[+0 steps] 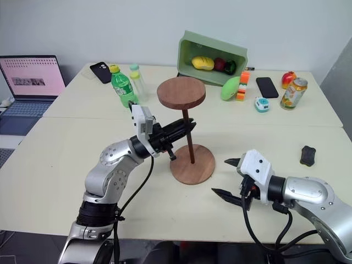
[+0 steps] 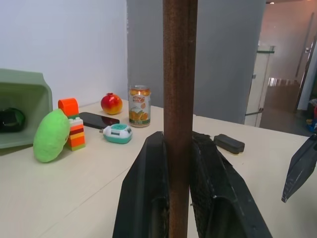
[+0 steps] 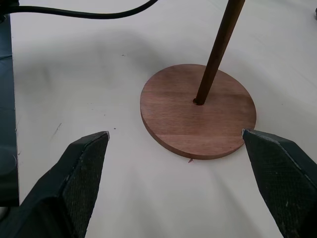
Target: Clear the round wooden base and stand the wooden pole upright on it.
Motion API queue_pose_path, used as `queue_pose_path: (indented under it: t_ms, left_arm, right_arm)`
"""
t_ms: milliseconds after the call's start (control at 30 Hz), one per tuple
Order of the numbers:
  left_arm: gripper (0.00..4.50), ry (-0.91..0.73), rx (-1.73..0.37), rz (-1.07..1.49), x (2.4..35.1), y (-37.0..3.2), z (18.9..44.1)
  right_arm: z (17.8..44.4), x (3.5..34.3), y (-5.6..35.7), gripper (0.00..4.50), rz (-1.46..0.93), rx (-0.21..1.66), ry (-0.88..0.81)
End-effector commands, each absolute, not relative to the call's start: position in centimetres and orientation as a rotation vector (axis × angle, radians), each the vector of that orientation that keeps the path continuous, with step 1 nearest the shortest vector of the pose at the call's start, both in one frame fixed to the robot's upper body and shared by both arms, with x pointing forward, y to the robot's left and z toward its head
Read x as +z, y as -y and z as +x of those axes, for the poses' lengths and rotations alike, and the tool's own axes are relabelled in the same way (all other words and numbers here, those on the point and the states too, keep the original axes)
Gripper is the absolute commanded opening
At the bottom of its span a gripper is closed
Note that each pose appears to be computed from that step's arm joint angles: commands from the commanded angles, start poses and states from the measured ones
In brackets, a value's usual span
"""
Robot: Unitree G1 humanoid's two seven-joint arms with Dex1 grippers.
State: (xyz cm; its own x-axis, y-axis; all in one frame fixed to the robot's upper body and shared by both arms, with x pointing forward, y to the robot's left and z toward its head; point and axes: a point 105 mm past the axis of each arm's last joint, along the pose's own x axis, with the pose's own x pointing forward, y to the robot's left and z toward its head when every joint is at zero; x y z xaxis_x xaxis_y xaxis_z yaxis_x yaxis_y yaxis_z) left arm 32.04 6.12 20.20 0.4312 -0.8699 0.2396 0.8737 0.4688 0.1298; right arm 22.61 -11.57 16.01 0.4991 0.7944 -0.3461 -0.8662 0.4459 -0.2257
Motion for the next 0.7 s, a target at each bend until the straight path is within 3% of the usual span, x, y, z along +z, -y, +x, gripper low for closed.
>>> queue_pose_path:
  t_ms: [33, 700]
  left_arm:
    - [0.24, 0.253, -1.103, 0.022, 19.1, -6.0, 31.7]
    - [0.24, 0.202, -1.051, 0.045, 17.4, -6.5, 32.0]
  right_arm:
    - [22.4, 17.0, 11.4, 4.5, -0.435, 1.042, -0.153]
    - [22.4, 16.9, 11.5, 4.5, -0.43, 1.032, -0.15]
